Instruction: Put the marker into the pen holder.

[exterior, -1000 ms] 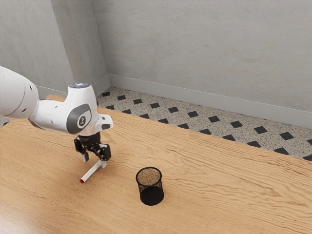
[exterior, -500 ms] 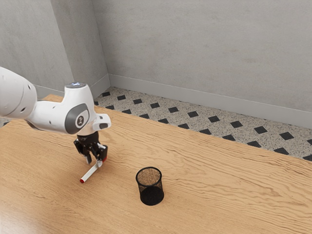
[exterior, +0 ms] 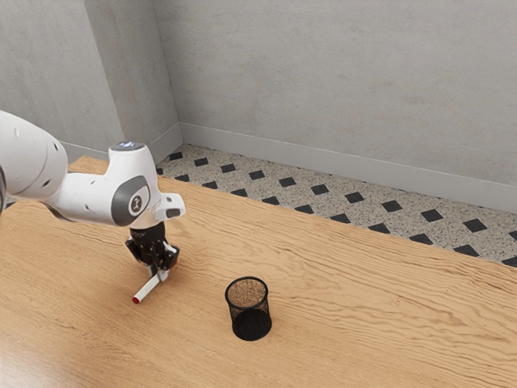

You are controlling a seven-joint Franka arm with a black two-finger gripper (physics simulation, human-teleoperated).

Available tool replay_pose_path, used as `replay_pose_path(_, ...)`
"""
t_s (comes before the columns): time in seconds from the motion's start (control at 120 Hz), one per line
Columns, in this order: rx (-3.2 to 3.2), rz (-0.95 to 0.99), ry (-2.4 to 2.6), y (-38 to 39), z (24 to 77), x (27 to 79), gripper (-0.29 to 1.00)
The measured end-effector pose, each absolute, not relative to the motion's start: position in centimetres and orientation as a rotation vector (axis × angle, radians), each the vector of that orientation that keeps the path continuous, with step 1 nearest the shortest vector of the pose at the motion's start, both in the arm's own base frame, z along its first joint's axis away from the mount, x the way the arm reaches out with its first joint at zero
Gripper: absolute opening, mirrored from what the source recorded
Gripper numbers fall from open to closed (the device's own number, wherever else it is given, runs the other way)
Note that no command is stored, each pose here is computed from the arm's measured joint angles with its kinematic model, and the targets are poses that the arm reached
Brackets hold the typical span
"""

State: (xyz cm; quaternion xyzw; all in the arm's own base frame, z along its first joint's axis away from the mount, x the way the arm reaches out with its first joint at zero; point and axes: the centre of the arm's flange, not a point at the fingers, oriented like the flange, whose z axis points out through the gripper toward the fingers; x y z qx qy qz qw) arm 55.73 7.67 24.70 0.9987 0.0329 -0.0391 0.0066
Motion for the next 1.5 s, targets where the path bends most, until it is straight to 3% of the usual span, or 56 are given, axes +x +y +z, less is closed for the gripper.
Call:
replay_pose_path(0.35,3.136,-0.081,0.095,7.5,26.2,56.0,-0.04)
replay_pose_path(0.433,3.124,0.052,0.033,5.3,32.1,56.2,-0.05)
replay_pose_path(0.55,3.027,0.303,-0.254,-4.4,43.5,52.3,-0.06)
replay_pose_path(0.642,2.929,0.373,-0.469,-11.4,47.1,47.8,-0.07)
replay_pose_path(0.733,2.831,0.370,-0.526,-15.6,45.3,45.4,-0.07)
replay_pose_path(0.867,2.681,0.408,-0.356,-17.2,42.6,46.0,-0.07)
replay_pose_path(1.133,2.556,0.612,-0.114,-6.0,42.2,45.7,-0.07)
replay_pose_path(1.5,2.647,0.728,-0.418,-8.2,40.3,50.4,-0.08)
